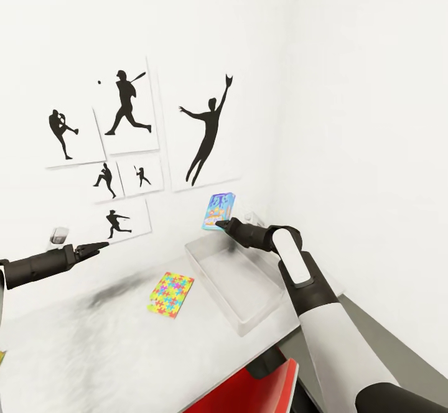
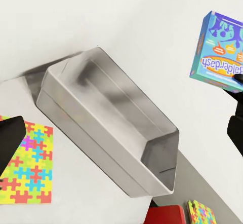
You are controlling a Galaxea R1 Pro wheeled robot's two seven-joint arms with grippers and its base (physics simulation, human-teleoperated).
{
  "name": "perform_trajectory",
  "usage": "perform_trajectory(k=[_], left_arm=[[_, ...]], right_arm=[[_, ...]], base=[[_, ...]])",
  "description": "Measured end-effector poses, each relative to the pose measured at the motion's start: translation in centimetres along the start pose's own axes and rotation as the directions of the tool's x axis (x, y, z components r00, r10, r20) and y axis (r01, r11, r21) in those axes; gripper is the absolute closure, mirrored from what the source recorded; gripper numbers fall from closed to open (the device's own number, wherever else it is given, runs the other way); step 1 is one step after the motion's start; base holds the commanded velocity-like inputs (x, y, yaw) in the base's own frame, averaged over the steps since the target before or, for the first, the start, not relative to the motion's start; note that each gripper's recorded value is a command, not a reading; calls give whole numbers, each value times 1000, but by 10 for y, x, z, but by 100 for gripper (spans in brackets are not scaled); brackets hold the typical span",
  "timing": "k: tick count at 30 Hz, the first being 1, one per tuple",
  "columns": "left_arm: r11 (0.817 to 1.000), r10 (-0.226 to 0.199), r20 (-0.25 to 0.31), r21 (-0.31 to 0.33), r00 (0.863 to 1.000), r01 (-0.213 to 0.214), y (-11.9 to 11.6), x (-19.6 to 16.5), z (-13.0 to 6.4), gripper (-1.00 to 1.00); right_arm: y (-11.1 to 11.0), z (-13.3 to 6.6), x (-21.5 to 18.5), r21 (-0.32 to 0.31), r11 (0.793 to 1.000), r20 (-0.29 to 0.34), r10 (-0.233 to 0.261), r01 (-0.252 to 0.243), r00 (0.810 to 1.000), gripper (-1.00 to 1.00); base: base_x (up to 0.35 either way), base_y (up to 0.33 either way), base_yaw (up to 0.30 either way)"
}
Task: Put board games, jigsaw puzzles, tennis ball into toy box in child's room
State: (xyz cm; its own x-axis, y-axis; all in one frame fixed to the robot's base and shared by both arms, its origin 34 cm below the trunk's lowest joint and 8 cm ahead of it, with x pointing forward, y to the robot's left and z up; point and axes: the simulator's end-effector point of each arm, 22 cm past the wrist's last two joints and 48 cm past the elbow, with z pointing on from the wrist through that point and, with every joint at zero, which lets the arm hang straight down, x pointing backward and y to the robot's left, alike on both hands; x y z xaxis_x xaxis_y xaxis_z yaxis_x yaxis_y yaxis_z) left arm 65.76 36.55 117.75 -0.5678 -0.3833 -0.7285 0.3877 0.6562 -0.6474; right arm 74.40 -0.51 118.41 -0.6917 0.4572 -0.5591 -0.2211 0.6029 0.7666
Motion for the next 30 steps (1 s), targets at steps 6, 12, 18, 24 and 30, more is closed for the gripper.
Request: perform_trajectory(k=[6,12,18,24,30], left_arm=[[1000,0,0,0,1000,0,0,0,0,-100],[1000,1,0,0,1000,-1,0,0,0,-100],[1000,1,-2,0,1000,-1,0,1,1,-100],[1000,0,-3,-2,1000,0,1,1,0,-100],[1000,0,-2,-1,1000,0,0,1,0,-100]], right_arm=[[0,0,0,-2,1000,0,1,-1,1000,100],[0,0,0,0,1000,2,2,-2,1000,100],[-2,0,-1,1,1000,3,9,-9,1000,100],[-5,0,-1,7,1000,5,13,-13,1000,100],[-9,1,2,13,1000,0,18,-18,1000,100]], base=[[3,1,0],[0,0,0],[0,0,0],[0,0,0],[0,0,0]])
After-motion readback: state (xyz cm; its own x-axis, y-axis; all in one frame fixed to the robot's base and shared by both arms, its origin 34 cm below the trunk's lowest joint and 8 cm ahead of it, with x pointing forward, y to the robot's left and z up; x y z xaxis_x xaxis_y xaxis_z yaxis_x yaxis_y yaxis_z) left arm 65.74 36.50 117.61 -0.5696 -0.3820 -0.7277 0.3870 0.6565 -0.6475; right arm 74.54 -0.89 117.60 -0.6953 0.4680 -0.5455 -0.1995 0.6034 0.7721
